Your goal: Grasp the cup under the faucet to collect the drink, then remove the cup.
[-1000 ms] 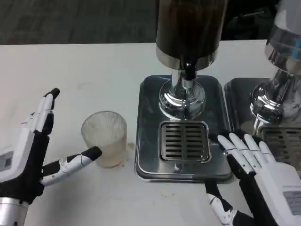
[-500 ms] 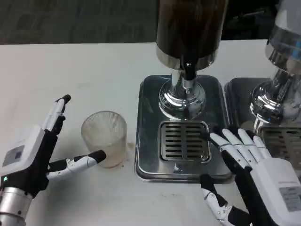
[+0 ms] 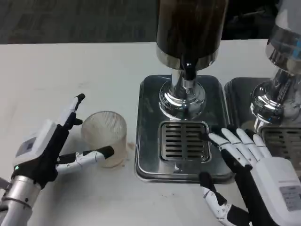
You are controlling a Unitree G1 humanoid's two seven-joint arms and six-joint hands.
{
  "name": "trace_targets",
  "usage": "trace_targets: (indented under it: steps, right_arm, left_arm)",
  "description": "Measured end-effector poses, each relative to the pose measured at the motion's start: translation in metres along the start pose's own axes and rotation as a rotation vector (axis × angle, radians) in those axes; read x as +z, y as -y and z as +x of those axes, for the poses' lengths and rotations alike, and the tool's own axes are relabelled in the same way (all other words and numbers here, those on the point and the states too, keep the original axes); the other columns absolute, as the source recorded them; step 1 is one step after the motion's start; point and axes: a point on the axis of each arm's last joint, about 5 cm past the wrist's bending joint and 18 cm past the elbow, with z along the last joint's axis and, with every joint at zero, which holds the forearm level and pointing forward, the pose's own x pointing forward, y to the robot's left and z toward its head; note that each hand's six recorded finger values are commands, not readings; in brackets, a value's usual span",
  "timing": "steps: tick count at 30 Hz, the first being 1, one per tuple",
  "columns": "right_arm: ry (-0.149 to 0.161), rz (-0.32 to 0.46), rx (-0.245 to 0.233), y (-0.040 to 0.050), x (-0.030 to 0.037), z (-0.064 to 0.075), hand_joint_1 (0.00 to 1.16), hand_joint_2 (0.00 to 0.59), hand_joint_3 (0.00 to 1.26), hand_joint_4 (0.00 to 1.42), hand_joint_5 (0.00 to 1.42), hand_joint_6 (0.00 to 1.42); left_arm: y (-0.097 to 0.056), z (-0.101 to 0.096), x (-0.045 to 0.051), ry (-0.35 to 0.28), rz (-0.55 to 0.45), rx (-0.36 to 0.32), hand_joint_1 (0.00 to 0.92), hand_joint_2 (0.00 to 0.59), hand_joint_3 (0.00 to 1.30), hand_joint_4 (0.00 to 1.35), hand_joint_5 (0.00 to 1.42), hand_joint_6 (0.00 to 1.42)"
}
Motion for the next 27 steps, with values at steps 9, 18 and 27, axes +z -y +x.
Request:
trace_targets:
  steps: [9, 18, 27]
  right_arm:
    - [-0.019, 0.005, -0.012, -0.0009, 0.0015, -0.002, 0.48, 0.498, 0.25, 0.14, 0.10, 0.03]
    - [-0.048, 0.004, -0.010, -0.0011, 0.0019, -0.006, 0.47, 0.498, 0.26, 0.15, 0.11, 0.03]
    - [-0.059, 0.007, -0.015, 0.0003, 0.0041, -0.010, 0.47, 0.498, 0.27, 0.16, 0.11, 0.03]
  left_arm:
    - [0.002, 0.009, 0.0008, -0.013, -0.054, -0.052, 0.227, 0.016, 0.00, 0.03, 0.27, 0.25]
    - [0.006, 0.017, 0.0055, -0.006, -0.077, -0.079, 0.191, 0.008, 0.00, 0.00, 0.19, 0.20]
    - [0.009, 0.025, 0.0118, 0.018, -0.086, -0.119, 0.178, 0.009, 0.00, 0.00, 0.17, 0.16]
